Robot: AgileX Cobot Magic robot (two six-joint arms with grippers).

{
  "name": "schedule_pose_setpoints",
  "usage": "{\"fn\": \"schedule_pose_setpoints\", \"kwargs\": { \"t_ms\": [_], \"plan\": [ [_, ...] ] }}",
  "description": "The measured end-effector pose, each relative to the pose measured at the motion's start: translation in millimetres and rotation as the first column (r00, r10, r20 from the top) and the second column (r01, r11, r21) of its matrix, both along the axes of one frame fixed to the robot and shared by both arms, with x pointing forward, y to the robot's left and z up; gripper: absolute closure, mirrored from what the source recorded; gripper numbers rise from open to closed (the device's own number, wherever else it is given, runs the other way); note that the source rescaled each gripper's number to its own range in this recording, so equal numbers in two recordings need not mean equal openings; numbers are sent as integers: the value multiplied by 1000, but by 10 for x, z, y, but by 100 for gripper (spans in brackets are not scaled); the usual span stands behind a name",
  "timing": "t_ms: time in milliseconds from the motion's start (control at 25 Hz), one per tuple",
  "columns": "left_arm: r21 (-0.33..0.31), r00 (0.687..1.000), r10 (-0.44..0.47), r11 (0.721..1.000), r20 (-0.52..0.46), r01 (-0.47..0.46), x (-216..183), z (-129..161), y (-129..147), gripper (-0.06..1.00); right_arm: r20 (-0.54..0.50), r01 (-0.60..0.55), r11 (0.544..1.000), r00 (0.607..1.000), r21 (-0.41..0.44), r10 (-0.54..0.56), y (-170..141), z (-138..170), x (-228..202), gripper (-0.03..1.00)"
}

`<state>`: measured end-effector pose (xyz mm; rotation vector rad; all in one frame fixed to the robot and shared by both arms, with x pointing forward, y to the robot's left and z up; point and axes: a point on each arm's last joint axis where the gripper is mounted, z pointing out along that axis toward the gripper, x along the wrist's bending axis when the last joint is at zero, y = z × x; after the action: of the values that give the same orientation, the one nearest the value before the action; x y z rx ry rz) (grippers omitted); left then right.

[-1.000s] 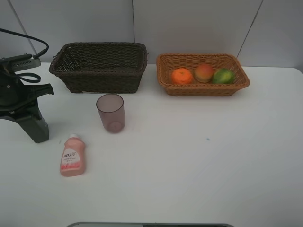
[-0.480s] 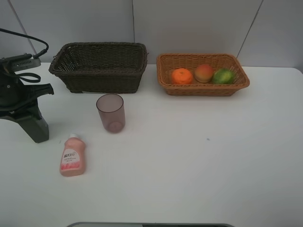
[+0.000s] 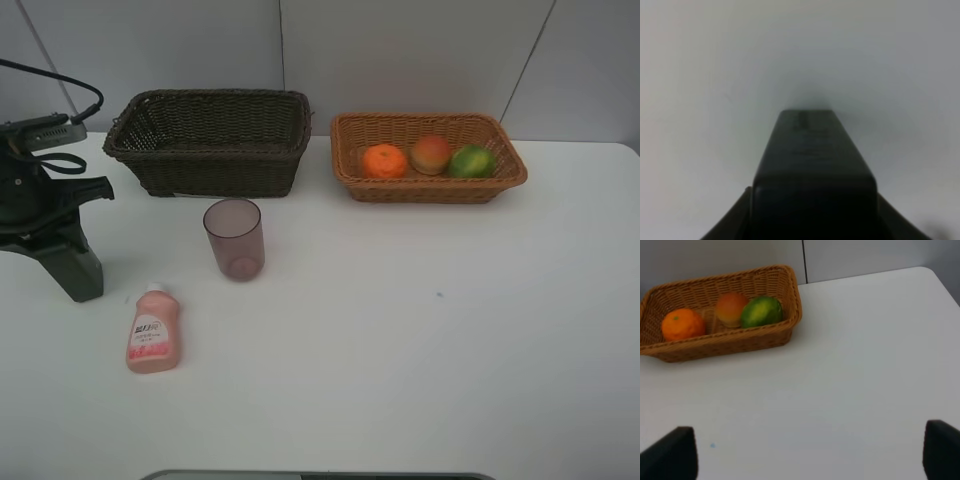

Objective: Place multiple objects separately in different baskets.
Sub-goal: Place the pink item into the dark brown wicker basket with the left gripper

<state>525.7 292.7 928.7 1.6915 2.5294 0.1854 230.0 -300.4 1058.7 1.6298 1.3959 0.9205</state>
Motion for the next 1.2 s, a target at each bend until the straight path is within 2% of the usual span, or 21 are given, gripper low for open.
{"fn": "schedule_pose_setpoints", "kwargs": {
  "t_ms": [120,360,680,760,880,1120,1200],
  "plan": [
    [5,1000,-11,1000,-4,11,70,109,-1,51,0,0,1000,1000,0,0,0,0,0,-3],
    [18,991,-116,993,64,115,297,607,-17,51,0,0,1000,1000,0,0,0,0,0,-3],
    [15,954,-239,971,183,240,560,1259,-78,51,0,0,1000,1000,0,0,0,0,0,-3],
    [10,935,-277,959,221,282,600,1369,-128,51,0,0,1000,1000,0,0,0,0,0,-3],
    [33,892,-349,934,287,355,681,1471,-266,51,0,0,1000,1000,0,0,0,0,0,-3],
    [64,822,-466,879,326,473,948,1345,-629,51,0,0,1000,1000,0,0,0,0,0,-3],
    [98,794,-494,864,354,493,1051,1290,-716,51,0,0,1000,1000,0,0,0,0,0,-3]
  ]
}}
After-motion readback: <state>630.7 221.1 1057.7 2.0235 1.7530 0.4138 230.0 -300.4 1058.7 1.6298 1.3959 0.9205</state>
